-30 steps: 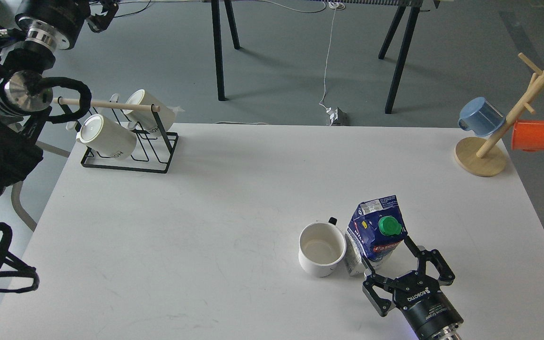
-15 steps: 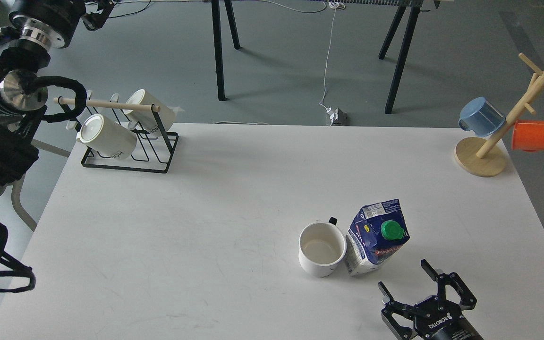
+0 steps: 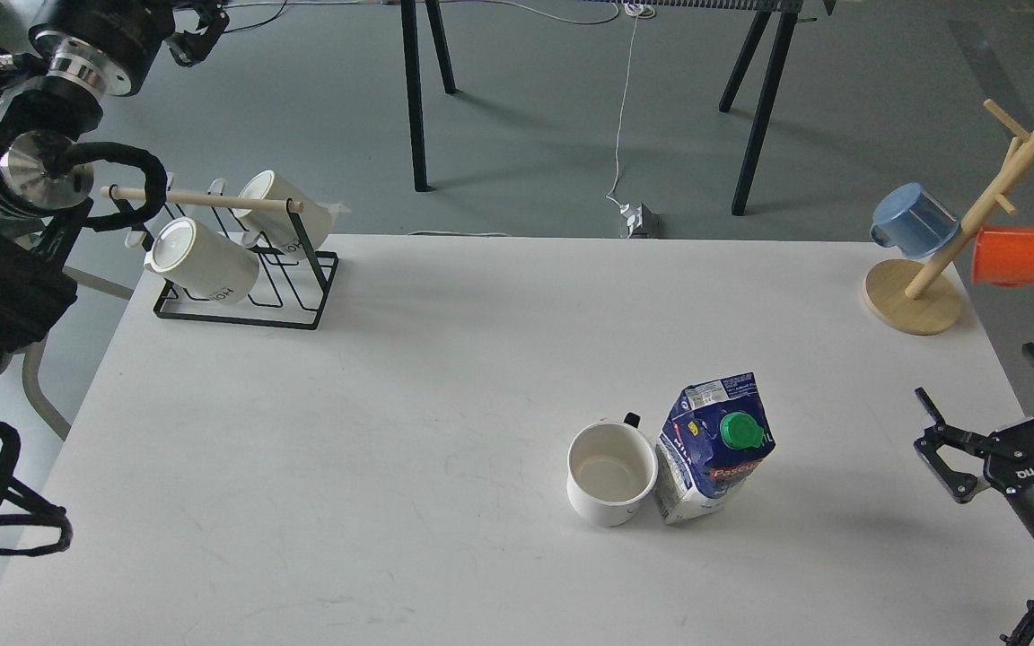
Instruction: Place cup and milk with both arms
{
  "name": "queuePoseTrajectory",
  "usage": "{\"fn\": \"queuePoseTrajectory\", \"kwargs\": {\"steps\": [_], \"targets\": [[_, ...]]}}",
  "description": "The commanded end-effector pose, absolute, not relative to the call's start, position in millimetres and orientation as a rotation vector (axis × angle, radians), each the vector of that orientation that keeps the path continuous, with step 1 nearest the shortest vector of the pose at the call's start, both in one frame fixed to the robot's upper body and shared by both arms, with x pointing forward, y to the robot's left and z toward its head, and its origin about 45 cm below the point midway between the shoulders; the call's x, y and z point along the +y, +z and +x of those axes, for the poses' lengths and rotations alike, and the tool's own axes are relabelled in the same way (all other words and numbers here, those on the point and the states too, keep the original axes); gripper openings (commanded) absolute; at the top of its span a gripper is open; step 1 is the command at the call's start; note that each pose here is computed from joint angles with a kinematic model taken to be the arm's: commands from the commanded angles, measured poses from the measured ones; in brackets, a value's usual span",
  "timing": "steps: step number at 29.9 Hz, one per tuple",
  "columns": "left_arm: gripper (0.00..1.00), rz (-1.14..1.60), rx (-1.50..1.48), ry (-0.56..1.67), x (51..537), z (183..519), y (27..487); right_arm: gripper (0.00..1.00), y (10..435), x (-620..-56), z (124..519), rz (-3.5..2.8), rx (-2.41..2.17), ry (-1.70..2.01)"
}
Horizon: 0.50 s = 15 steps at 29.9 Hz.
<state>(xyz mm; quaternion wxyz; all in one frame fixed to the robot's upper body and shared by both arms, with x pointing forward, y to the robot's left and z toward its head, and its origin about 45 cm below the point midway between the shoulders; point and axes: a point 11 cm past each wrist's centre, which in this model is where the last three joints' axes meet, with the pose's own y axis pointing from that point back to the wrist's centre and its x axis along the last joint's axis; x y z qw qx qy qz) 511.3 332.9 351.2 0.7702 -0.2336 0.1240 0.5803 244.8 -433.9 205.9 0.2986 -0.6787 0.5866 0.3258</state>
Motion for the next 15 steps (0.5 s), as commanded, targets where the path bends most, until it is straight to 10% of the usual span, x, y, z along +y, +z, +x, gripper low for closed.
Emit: {"fn": "queuePoseTrajectory", "kwargs": {"steps": [1, 15], "targets": [[1.00, -0.518, 0.282, 1.258, 329.7, 512.0, 348.5, 1.00, 262.6, -450.4, 301.6, -1.883, 1.522, 0.641], [1.00, -0.636, 0.466, 1.272, 321.2, 511.3, 312.8, 0.99, 325.4, -467.8, 453.2, -1.727, 1.574, 0.469]]}}
